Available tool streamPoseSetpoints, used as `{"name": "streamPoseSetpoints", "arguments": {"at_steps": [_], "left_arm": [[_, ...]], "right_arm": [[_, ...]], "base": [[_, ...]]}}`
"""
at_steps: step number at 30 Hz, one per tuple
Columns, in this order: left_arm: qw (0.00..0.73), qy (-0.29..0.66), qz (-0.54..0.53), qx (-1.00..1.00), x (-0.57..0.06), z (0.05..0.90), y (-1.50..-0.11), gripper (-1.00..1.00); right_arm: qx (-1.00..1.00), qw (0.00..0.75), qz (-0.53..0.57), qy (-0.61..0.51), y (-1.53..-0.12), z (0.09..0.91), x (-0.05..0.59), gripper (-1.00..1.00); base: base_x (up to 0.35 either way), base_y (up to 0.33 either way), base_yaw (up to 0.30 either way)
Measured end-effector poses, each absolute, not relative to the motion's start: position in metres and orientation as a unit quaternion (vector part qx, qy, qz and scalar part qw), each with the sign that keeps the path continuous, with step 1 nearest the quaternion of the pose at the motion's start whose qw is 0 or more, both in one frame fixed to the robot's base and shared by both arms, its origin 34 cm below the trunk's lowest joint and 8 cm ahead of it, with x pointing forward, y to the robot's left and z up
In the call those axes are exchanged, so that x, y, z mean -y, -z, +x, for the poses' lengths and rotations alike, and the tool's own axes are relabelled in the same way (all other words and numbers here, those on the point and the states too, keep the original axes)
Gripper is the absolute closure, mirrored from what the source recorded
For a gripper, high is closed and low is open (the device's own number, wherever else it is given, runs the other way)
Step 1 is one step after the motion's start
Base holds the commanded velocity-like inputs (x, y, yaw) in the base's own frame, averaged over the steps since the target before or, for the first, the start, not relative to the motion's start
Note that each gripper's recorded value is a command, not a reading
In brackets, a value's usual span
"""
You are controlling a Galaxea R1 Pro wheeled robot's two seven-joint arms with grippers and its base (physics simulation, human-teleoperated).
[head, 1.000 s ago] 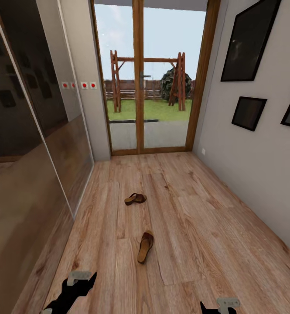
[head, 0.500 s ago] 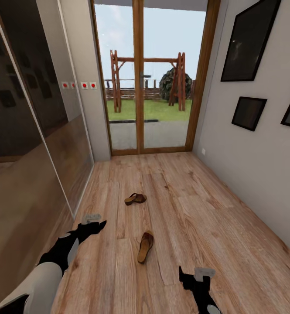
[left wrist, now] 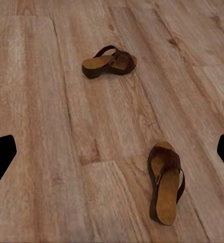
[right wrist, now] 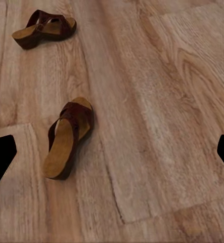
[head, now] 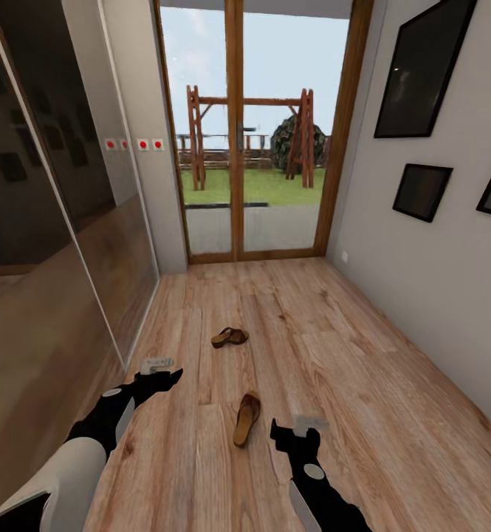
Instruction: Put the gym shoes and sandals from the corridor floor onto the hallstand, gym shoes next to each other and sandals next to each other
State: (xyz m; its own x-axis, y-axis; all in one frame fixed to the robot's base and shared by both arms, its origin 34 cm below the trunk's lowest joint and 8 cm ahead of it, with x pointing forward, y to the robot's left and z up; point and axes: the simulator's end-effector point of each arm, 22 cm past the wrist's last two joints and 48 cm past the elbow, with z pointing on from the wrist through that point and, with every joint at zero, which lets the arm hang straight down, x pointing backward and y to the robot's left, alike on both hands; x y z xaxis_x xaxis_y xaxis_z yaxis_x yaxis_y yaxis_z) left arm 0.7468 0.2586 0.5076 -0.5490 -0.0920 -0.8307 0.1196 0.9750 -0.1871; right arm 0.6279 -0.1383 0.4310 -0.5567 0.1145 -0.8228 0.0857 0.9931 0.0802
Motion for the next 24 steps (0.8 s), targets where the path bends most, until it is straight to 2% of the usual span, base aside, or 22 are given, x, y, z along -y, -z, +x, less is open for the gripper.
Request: {"name": "streamPoseSetpoints", "arguments": {"at_steps": [12, 24], "left_arm": [[0.498, 0.197, 0.074, -0.841, -0.221, 0.743, -0.530, -1.00], [0.493, 0.202, 0.115, -0.838, -0.204, 0.739, -0.531, -1.00]], "right_arm": [[-0.882, 0.469, 0.034, -0.020, -0.433, 0.627, 0.125, -1.00], [-0.882, 0.470, 0.038, -0.020, -0.434, 0.628, 0.126, -1.00]], "base": [[0.150, 0.187, 0.000], [0.016, 0.019, 0.000]]}}
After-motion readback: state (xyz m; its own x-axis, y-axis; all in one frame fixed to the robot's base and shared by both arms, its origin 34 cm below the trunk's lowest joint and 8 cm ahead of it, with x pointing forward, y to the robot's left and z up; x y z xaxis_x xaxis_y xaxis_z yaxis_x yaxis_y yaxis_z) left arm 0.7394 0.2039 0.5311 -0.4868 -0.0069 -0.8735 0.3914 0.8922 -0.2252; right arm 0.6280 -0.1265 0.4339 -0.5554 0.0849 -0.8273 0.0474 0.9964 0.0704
